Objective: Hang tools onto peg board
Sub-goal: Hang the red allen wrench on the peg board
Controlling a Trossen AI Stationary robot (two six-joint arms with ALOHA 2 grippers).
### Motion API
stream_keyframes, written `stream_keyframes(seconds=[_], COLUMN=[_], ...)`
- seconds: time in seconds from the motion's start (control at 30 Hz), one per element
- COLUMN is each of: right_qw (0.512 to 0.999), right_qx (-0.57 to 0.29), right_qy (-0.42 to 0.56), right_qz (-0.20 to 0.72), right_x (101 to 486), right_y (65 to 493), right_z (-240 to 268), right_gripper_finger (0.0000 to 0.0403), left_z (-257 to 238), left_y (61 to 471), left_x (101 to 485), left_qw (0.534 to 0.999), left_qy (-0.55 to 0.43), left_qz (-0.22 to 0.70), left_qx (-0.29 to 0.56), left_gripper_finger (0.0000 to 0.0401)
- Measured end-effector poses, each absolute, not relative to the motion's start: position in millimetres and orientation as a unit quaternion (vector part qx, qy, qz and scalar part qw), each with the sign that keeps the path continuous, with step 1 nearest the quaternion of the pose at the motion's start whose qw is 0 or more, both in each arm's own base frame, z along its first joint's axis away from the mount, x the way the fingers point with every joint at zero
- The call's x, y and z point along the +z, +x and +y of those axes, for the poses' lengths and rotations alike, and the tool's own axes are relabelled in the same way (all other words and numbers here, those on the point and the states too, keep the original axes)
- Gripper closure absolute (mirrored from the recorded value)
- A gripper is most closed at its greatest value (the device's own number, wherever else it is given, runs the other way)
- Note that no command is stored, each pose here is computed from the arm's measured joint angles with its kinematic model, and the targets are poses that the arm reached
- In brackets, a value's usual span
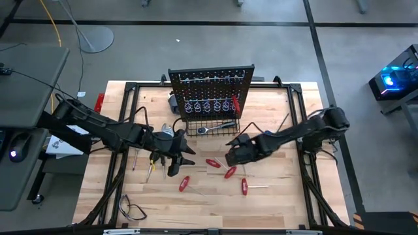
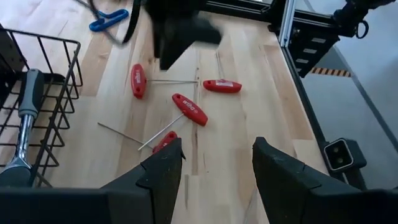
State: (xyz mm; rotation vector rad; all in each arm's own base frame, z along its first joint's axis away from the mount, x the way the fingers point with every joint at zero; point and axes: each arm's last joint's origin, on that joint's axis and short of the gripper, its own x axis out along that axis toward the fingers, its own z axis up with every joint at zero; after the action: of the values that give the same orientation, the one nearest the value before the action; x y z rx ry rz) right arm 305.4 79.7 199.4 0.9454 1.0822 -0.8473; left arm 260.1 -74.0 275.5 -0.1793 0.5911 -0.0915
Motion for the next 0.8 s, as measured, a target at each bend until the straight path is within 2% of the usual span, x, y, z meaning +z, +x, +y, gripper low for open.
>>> stream_keyframes(seconds=[0.07,0.17,0.53,0.67,0.73,0.8], right_qw=[0.664,0.644,0.575,0.553,0.551,0.547], right_qx=[-0.378,-0.379,-0.422,-0.429,-0.431,-0.435], right_qy=[0.400,0.393,0.384,0.382,0.378,0.371], right_qz=[0.507,0.536,0.586,0.603,0.607,0.611], right_x=[185.5,169.1,119.7,109.7,109.4,109.5], right_y=[310.2,315.6,325.2,326.7,325.6,323.4], right_z=[75.1,69.9,59.1,54.2,54.1,55.6], right_gripper_finger=[0.0217,0.0199,0.0215,0.0253,0.0297,0.0362], left_z=[-74.3,-74.4,-74.4,-74.3,-74.3,-74.3], left_y=[260.1,259.9,259.7,259.7,259.7,259.6], left_x=[275.5,275.3,275.0,275.0,274.9,274.8], left_qw=[0.950,0.949,0.948,0.948,0.948,0.948], left_qy=[-0.096,-0.104,-0.103,-0.103,-0.103,-0.103], left_qz=[0.292,0.294,0.296,0.296,0.297,0.297], left_qx=[-0.047,-0.048,-0.048,-0.048,-0.048,-0.047], left_gripper_finger=[0.0222,0.0222,0.0222,0.0222,0.0222,0.0222])
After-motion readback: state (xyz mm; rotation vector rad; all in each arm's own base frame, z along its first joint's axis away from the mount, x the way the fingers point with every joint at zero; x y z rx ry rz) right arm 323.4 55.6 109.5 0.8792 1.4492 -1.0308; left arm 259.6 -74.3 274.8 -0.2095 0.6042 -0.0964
